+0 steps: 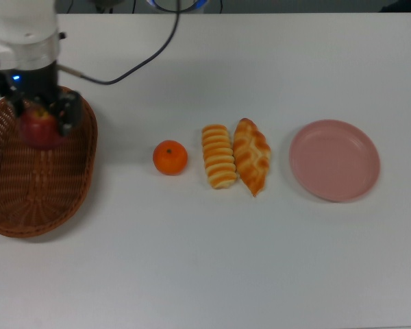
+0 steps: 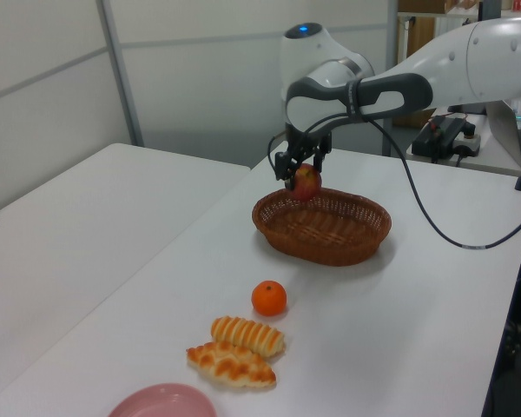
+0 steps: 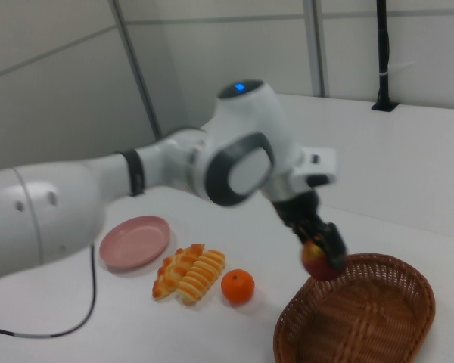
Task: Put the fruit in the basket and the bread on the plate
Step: 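Lift the apple and lower it into the wicker basket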
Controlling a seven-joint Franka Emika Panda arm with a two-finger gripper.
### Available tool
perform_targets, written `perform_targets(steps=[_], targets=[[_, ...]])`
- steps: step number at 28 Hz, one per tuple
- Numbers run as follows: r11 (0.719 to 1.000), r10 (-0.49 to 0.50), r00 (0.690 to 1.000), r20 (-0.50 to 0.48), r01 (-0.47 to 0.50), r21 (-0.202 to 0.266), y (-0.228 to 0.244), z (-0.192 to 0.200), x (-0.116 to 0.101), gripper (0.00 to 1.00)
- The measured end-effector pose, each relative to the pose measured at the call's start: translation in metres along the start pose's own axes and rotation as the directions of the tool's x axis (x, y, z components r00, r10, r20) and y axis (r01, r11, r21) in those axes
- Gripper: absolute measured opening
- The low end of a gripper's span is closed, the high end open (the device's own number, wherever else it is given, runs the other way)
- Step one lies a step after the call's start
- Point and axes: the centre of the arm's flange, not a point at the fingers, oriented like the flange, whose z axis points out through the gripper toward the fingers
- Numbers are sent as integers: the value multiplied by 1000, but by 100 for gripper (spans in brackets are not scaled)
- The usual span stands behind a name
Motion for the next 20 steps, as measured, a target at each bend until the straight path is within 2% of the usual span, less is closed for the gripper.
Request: perform_targets(steps=[5,11,20], targets=[[1000,3,998,-58,-2,20,-1,41,12,89],[999,-18,998,-61,21,38,-21,83,14,89],[999,-1,995,-103,6,49,-14,117,19,89]])
